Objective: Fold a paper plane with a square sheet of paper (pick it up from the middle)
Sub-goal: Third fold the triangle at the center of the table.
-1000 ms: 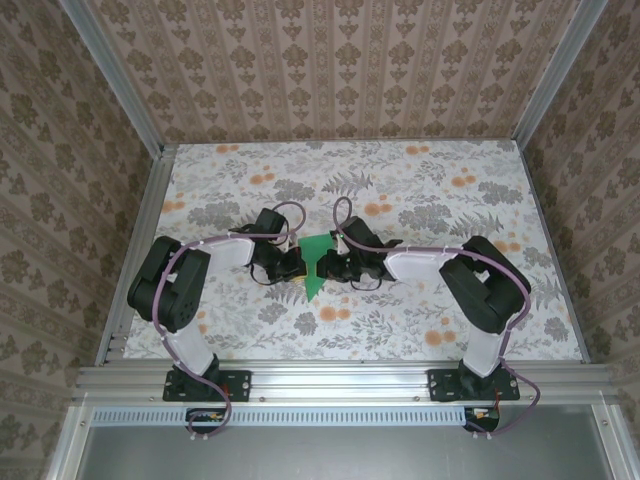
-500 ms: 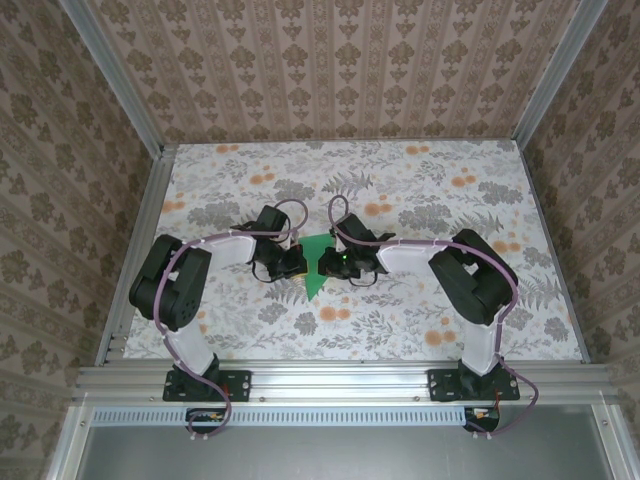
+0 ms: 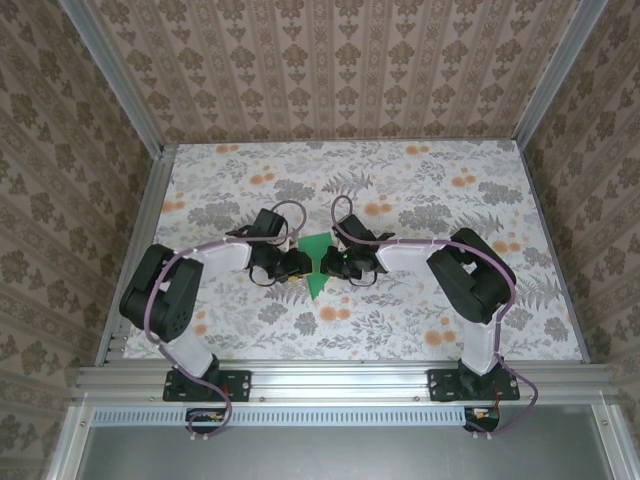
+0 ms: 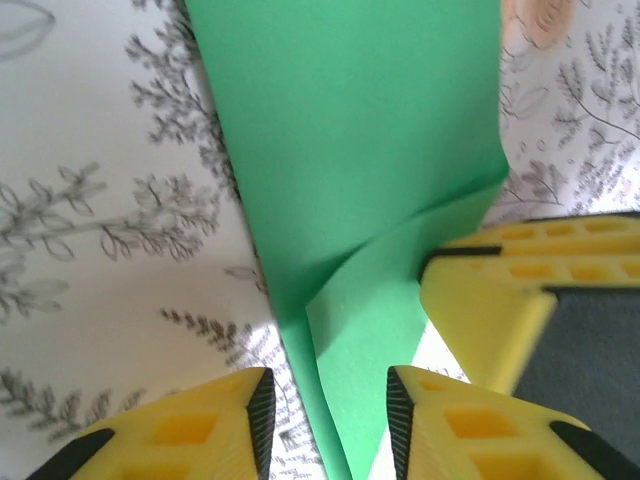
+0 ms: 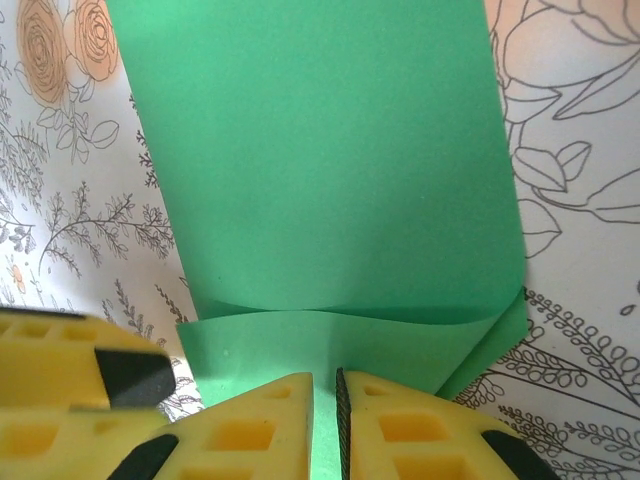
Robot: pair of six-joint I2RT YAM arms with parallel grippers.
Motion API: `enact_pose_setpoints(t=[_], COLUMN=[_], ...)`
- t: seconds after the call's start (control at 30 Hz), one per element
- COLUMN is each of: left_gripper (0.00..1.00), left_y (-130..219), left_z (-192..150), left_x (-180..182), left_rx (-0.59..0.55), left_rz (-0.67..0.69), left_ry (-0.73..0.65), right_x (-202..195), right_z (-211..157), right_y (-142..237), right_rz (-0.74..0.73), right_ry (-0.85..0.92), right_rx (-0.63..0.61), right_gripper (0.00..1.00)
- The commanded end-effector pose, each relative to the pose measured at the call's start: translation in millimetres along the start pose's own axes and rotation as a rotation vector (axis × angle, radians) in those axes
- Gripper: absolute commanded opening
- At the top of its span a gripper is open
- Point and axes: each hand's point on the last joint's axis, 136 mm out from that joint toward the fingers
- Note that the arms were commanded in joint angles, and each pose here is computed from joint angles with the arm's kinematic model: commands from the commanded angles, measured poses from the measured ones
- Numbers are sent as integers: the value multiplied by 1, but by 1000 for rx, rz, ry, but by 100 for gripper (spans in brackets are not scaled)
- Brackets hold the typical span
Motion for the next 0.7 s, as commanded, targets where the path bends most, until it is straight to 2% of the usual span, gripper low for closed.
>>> enact_pose_setpoints(t=[0.0, 0.23, 0.67], left_gripper=[39, 38, 25], left_y=[6, 0, -15], left_z=[-11, -23, -31], left_x=[-13, -16, -15], left_rx=[1, 22, 73], left_rz=[-53, -97, -114], left_ry=[-29, -18, 6], right_x=[-5, -6, -13], right_z=[8, 9, 9], right_y=[-1, 1, -2], right_rz=[-16, -19, -36], right_ry=[-42, -67, -103], right_rx=[-33, -41, -38], right_gripper=[17, 17, 17])
Point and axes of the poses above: each hand's point on the last joint's axis, 136 mm out from that joint toward the fingers, its own y axis back along the fingers, its own x axis along the line the jaws close on, z = x × y
